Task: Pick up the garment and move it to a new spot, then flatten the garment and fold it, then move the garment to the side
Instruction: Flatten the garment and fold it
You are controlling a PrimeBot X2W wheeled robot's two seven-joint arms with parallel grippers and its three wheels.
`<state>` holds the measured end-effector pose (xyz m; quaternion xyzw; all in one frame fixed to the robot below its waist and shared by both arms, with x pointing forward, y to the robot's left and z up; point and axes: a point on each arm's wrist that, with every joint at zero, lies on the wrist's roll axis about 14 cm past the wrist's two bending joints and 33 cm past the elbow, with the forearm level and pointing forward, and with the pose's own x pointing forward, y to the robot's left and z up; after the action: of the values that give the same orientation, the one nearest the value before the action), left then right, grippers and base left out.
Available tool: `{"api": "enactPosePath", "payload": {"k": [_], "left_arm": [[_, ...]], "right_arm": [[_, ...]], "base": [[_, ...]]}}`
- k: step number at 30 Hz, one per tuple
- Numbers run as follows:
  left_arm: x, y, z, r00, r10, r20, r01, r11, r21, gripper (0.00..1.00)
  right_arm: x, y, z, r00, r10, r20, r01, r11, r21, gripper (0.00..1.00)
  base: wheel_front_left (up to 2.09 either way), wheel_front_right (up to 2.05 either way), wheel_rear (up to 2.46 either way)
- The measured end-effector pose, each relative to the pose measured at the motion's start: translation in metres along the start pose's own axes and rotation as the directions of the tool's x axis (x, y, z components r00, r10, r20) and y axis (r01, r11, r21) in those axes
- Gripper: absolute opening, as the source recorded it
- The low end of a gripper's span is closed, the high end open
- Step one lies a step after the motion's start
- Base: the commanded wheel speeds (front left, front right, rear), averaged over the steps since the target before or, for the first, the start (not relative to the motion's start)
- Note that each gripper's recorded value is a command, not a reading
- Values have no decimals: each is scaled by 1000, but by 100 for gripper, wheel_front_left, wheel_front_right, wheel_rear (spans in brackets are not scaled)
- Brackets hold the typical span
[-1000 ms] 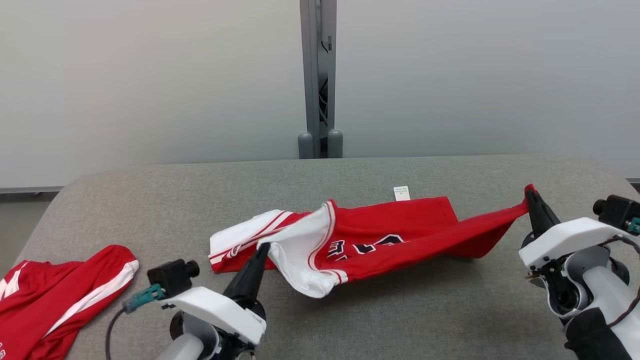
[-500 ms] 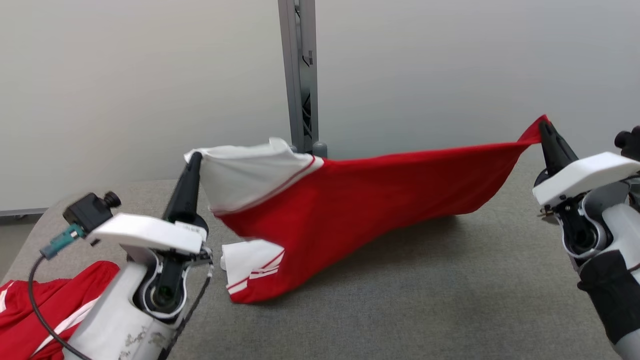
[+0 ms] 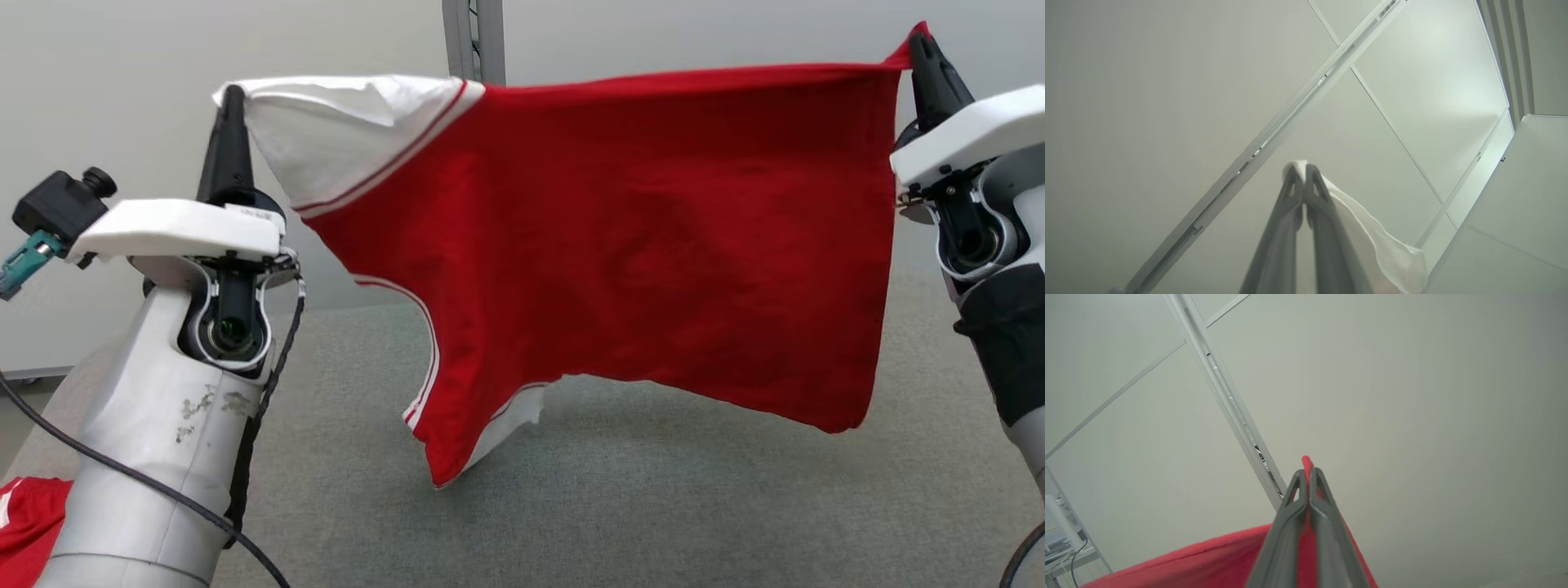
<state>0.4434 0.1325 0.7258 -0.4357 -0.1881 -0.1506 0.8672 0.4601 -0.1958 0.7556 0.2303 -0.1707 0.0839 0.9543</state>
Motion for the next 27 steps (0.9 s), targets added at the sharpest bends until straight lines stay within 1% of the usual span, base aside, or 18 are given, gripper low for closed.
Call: {"api": "enactPosePath", "payload": {"k": [3, 8, 14, 20, 24, 27], "left_arm": [[7, 1, 14, 998, 34, 49, -33, 999, -15, 0], [12, 8, 20, 995, 75, 71, -76, 997, 9, 0], [13, 14, 12, 995, 93, 47, -94, 995, 34, 0], [21, 25, 1, 993, 113, 15, -114, 992, 60, 0], [38, 35, -8, 991, 129, -24, -126, 987, 98, 0], [61, 42, -12, 988, 149, -48, -143, 983, 112, 0]], "right_arm": [[7, 11, 6, 1000, 19, -4, -19, 999, -30, 0], [13, 18, 6, 1000, 22, -13, -23, 999, -37, 0], [15, 20, -1, 999, 24, -29, -25, 999, -27, 0], [18, 10, -20, 997, 6, -74, -8, 999, -37, 0], [33, 9, -31, 995, 5, -98, -9, 999, -48, 0], [51, 10, -40, 993, 7, -114, -14, 998, -61, 0]], "base": [[0, 0, 0], [0, 0, 0], [0, 0, 0], [0, 0, 0], [0, 0, 0], [0, 0, 0]]}}
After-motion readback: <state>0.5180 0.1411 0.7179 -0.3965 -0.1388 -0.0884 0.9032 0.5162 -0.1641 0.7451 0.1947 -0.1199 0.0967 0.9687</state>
